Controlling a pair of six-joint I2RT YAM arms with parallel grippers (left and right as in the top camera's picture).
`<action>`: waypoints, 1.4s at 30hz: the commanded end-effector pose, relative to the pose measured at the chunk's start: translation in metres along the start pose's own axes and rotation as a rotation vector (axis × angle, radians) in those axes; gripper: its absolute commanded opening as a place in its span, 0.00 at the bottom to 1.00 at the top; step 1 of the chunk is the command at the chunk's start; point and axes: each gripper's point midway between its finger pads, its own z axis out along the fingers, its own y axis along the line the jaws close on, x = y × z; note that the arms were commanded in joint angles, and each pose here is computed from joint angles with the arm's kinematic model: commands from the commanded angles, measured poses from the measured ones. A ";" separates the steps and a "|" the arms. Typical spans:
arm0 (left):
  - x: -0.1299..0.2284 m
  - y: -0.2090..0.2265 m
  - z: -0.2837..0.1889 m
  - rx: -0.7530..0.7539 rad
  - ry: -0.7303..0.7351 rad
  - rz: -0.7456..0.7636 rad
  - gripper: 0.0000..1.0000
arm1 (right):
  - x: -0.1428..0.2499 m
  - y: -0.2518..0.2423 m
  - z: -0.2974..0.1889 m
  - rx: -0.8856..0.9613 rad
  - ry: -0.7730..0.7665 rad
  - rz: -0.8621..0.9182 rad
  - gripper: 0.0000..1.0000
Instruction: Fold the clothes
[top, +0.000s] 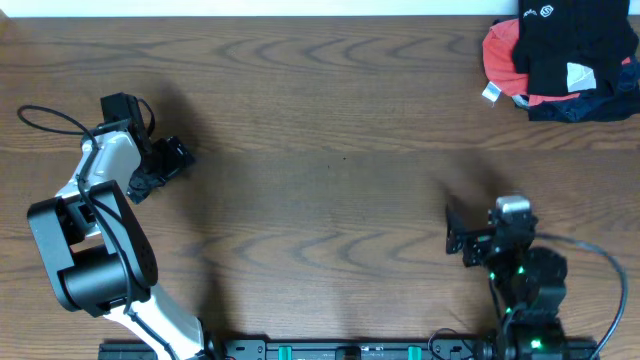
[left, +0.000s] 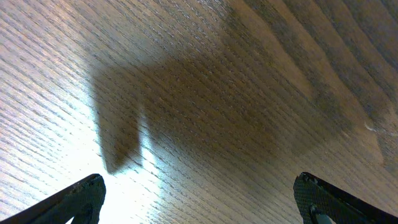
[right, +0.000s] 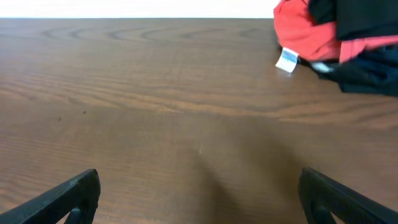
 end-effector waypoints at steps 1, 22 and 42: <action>0.004 0.004 0.004 -0.012 0.016 -0.009 0.98 | 0.001 0.000 -0.002 -0.004 -0.063 0.032 0.99; 0.004 0.004 0.004 -0.012 0.016 -0.009 0.98 | -0.037 0.004 -0.019 0.011 -0.251 -0.180 0.99; 0.004 0.004 0.004 -0.012 0.016 -0.009 0.98 | -0.037 0.004 -0.019 0.011 -0.251 -0.180 0.99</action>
